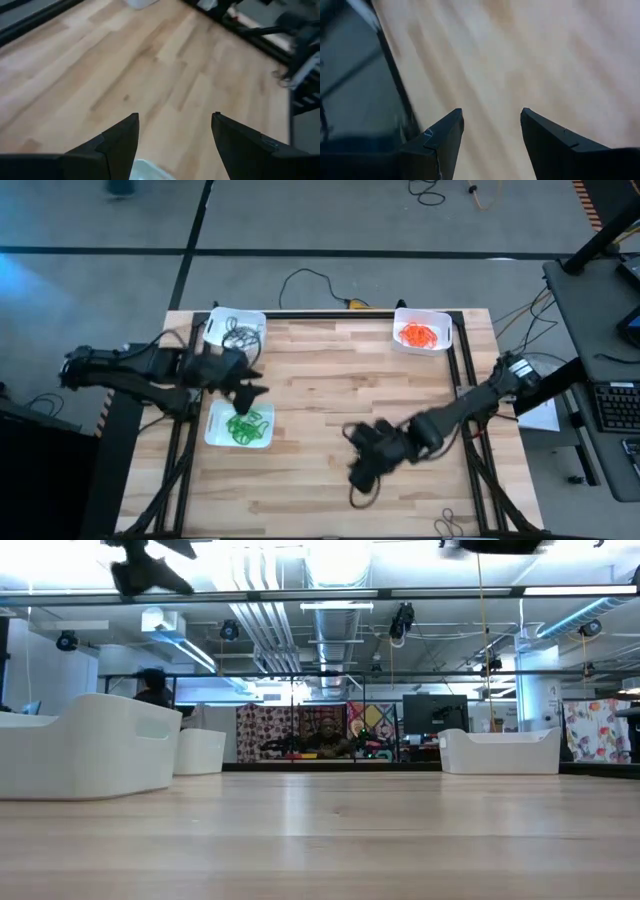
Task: Sort rubber bands into baskets
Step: Put the purple rubber band into the top left white bin
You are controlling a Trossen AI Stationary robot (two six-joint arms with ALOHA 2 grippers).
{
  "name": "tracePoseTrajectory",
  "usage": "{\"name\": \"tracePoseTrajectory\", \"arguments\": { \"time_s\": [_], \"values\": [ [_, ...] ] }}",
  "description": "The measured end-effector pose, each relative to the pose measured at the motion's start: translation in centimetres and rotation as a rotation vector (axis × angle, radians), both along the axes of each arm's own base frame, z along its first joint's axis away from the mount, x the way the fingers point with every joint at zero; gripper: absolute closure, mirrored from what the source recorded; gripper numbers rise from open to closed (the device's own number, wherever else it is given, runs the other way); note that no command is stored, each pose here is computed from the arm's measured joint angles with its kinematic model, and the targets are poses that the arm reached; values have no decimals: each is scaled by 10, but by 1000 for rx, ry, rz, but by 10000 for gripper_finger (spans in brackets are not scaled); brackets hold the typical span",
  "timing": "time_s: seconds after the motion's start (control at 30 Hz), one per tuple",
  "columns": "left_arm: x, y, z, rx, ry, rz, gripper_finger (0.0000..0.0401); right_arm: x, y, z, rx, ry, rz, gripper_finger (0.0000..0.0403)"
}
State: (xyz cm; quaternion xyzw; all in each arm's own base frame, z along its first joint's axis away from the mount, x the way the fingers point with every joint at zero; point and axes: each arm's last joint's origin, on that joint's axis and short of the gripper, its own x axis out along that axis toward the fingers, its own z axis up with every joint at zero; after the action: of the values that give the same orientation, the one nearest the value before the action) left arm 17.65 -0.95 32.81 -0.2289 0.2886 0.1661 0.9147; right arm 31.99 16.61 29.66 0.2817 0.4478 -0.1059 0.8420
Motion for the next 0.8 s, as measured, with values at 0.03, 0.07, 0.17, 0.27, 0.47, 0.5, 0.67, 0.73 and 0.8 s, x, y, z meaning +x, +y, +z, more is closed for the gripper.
{"name": "tracePoseTrajectory", "arguments": {
  "time_s": [0.03, 0.07, 0.17, 0.27, 0.47, 0.5, 0.67, 0.73, 0.8],
  "values": [
    [0, -9, 1, -3, -17, -4, 168, -6, 8, -5, 36, 64, 2, 211],
    [0, -18, 1, -7, -36, -6, 168, -13, 17, -11, 75, 136, 0, 211],
    [4, -40, 4, 21, -102, -36, 168, -33, 45, -28, 152, 334, -19, 211],
    [8, -56, 4, 60, -144, -56, 168, -50, 73, -46, 194, 488, -6, 211],
    [14, -67, -2, 92, -124, -92, 168, -62, 105, -88, 313, 817, 21, 211],
    [14, -68, -3, 97, -113, -97, 168, -63, 108, -94, 331, 870, 28, 211],
    [11, -73, -7, 100, -65, -159, 168, -65, 114, -124, 397, 1065, 67, 211],
    [9, -74, -9, 110, -43, -182, 168, -67, 113, -132, 412, 1121, 65, 211],
    [7, -75, -10, 130, -22, -200, 168, -69, 113, -138, 429, 1168, 54, 211]
  ]
}}
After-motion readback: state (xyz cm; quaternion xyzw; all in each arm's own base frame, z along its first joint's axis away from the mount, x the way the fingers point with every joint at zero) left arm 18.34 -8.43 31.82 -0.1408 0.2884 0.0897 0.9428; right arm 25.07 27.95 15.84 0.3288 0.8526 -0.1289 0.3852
